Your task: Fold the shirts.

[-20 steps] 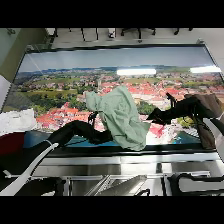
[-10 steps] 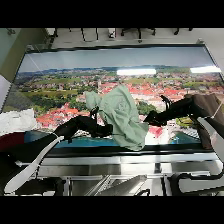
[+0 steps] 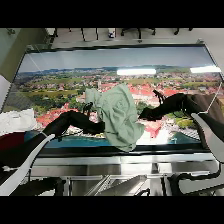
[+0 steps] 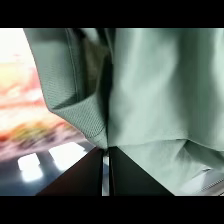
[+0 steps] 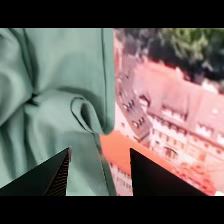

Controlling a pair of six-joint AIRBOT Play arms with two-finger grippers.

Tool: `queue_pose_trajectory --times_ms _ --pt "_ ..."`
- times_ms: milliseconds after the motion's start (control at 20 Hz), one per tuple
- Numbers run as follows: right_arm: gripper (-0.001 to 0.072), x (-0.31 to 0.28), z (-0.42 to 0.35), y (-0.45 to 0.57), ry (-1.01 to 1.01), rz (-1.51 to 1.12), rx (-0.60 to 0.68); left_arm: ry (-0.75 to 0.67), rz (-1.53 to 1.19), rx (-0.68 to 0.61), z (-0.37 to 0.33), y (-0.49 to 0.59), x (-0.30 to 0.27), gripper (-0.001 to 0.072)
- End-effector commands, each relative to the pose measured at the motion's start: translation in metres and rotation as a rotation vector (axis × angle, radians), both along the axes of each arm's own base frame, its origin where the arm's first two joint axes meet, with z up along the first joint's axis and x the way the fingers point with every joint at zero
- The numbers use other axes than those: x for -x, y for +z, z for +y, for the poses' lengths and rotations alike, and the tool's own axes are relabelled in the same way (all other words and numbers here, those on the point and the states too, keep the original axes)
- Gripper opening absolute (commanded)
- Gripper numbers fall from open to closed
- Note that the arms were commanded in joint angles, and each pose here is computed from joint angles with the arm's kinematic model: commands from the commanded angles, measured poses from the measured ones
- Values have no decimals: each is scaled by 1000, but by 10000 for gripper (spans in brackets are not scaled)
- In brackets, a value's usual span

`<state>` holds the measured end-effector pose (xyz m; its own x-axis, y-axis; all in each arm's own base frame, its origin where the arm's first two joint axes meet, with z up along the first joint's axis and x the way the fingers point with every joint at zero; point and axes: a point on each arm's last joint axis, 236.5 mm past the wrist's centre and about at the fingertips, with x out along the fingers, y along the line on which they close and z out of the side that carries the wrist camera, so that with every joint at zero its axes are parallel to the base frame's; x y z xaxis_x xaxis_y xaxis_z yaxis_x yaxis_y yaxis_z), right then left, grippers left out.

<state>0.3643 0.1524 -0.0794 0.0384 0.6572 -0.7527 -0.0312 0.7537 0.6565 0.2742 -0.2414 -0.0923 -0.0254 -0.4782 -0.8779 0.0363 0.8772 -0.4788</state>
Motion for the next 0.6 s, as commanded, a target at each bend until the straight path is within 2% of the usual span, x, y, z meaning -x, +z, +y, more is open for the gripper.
queue_pose_trajectory --times_ms 0,50,250,450,500,550 --pt "489 -41 -3 28 -45 -113 5 19 54 -101 68 1 19 16" --pt "535 -51 -5 29 -76 -134 14 52 47 -97 82 2 19 16" --pt "528 -61 8 5 -119 -112 19 91 13 -91 112 3 15 16" --pt "524 -56 28 -23 -135 13 -29 151 8 -90 133 4 5 16" --pt "517 -55 35 -25 -125 33 -47 158 9 -88 137 4 5 16" --pt "466 -54 42 -25 -117 44 -63 146 2 -88 140 4 4 16"
